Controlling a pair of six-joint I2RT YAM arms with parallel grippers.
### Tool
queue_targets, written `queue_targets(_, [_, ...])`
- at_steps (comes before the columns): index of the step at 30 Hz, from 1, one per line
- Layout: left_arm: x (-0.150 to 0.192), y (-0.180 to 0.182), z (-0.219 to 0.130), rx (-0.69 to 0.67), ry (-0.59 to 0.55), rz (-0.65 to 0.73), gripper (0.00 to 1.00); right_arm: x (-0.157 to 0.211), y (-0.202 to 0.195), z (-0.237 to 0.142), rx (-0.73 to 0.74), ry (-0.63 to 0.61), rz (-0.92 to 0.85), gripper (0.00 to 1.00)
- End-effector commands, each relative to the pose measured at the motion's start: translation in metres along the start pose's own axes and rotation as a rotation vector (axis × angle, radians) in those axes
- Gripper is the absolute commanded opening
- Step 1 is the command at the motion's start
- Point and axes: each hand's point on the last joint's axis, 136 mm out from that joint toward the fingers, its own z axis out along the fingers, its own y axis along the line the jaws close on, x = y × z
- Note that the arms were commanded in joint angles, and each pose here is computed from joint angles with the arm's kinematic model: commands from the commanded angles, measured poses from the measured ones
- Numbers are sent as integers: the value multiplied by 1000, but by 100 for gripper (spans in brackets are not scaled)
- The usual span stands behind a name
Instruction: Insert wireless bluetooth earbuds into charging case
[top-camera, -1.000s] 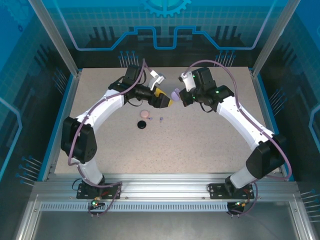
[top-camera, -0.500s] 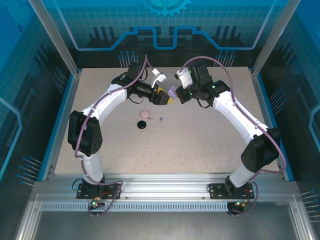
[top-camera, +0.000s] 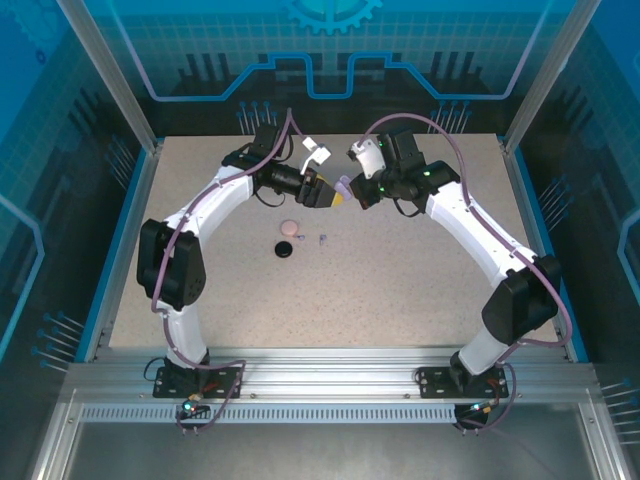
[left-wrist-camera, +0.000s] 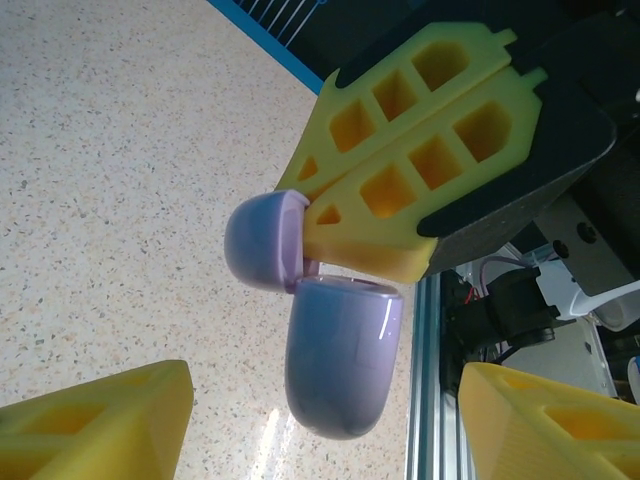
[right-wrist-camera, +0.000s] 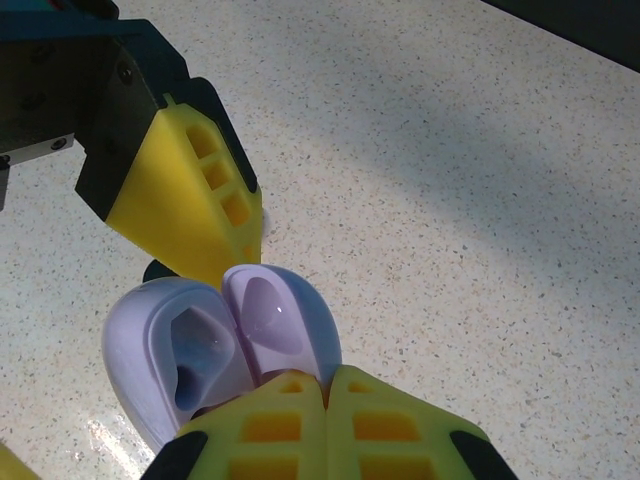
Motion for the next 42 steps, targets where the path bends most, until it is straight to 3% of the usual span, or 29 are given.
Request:
queue_targets(1, [-5,-3,-1,42,-3,9,71,-7,-2,-1,-14,-10,6,0])
queue_targets(30, [-4,-5,0,79,2,-6,47,-12,6,2,-37,-15,7,0])
queue_targets(42, [-4,-8,0,92,2,-4,22,-15,9,3,-44,-14,5,0])
